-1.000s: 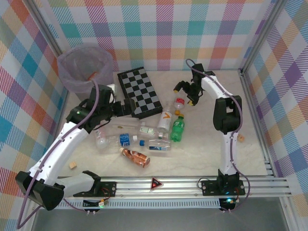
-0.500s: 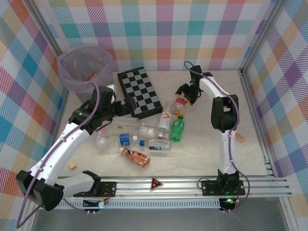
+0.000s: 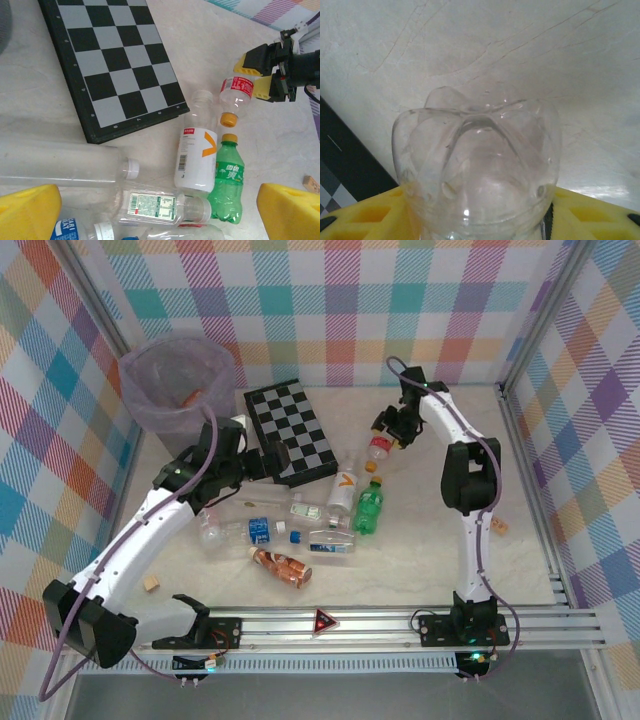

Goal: Put the plastic bottles in the bin

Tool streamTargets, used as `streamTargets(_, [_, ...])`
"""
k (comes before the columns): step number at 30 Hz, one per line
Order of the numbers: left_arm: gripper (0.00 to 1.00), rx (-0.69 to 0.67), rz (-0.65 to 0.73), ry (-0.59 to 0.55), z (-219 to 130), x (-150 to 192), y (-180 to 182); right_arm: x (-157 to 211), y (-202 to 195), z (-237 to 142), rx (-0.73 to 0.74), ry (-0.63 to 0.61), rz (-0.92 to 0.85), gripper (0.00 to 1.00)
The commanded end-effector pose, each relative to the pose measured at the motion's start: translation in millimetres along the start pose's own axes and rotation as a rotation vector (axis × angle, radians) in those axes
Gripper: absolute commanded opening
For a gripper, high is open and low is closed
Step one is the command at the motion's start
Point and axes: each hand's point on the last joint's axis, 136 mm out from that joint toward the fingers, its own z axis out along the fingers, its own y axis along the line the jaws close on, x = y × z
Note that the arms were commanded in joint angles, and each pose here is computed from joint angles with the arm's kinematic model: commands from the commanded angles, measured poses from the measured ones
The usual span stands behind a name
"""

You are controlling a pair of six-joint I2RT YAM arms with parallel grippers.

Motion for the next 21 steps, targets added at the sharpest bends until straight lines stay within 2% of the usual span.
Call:
streamTargets(1, [1.0,0.094,0.009,0.001,3.6,-1.4,-19.3,-3.9,14.3,-58.7,-0.02,-0.075,-0.115,0.56])
streamTargets(2, [1.0,0.119,0.011,0.006,4.2,-1.3,-24.6,-1.1,18.8,-65.7,-0.037,-0.074,-0.153,0.53])
streamTargets(7, [1.0,0.26,0.029,0.023,11.5,0.5,-55.1,22.7,43.1,-99.9,-0.166,-0.034,-0.265,0.52])
streamTargets(8, [1.0,0.297,0.034,0.027,13.7,1.9,-63.2,30.0,49.6,-106.3,-0.21,-0.017,-0.277,0.5])
streamTargets(13, [1.0,0.444,0.061,0.038,32.3,7.7,-95.0,70.6,90.1,-134.6,-0.428,0.067,-0.323,0.49])
streamTargets(21, [1.0,0.516,0.104,0.096,57.8,21.3,-136.5,122.3,122.8,-145.8,-0.492,0.126,-0.4,0.5])
